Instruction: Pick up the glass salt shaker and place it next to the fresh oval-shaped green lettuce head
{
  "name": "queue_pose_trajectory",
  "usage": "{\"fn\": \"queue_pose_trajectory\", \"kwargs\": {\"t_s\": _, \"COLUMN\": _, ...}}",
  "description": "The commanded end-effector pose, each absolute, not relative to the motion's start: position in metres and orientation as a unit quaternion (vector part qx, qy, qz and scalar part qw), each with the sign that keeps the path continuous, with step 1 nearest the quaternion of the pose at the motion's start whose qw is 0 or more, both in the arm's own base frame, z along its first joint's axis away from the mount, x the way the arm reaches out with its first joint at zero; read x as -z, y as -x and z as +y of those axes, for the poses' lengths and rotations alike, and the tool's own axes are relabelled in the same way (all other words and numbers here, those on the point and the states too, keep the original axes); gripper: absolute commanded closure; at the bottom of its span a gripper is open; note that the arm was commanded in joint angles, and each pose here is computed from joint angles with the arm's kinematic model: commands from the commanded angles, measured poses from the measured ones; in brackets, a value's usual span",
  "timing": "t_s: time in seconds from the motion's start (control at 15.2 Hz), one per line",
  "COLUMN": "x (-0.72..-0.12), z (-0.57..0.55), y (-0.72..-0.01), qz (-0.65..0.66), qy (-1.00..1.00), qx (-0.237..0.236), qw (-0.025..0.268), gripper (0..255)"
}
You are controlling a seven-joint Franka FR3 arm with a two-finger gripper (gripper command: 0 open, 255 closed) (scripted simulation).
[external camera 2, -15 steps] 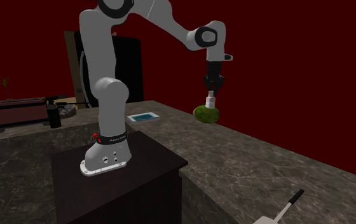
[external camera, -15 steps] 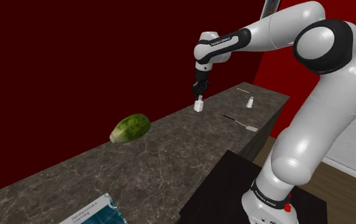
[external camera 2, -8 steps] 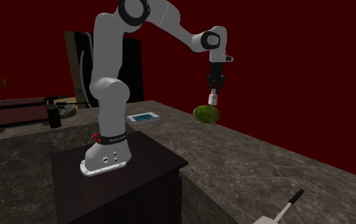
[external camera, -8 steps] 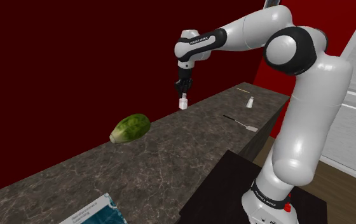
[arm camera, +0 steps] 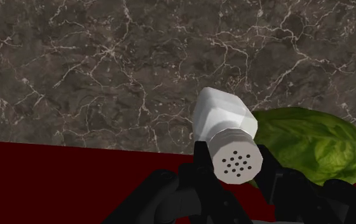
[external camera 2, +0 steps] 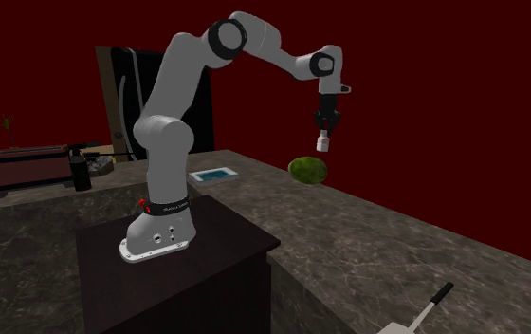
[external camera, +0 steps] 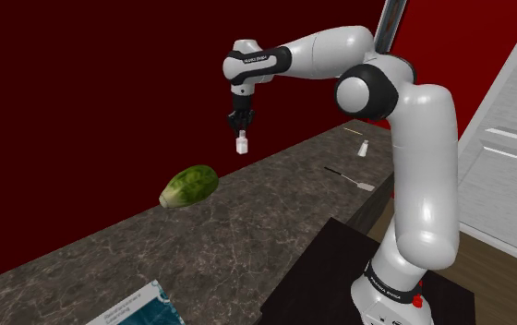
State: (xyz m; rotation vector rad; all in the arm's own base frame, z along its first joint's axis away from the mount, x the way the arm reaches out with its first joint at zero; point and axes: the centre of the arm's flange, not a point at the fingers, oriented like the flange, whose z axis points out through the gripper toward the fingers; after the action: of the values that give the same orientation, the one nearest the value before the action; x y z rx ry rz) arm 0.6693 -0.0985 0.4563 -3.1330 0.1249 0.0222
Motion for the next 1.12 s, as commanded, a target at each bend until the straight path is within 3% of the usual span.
{"fn": "queue_pose_trajectory", "kwargs": {"t_s": 0.0, "x": -0.456, "z": -0.086, "y": -0.694, "qz": 0.040, "qy": 0.999, "qx": -0.007, "qw": 0.003, "gripper": 255}}
{"fn": "queue_pose_trajectory", "kwargs": {"t_s": 1.06, "x": -0.377, "z": -0.083, "y": -0.698, "qz": 0.040, "qy": 0.999, "qx": -0.007, "qw": 0.003, "gripper": 255}}
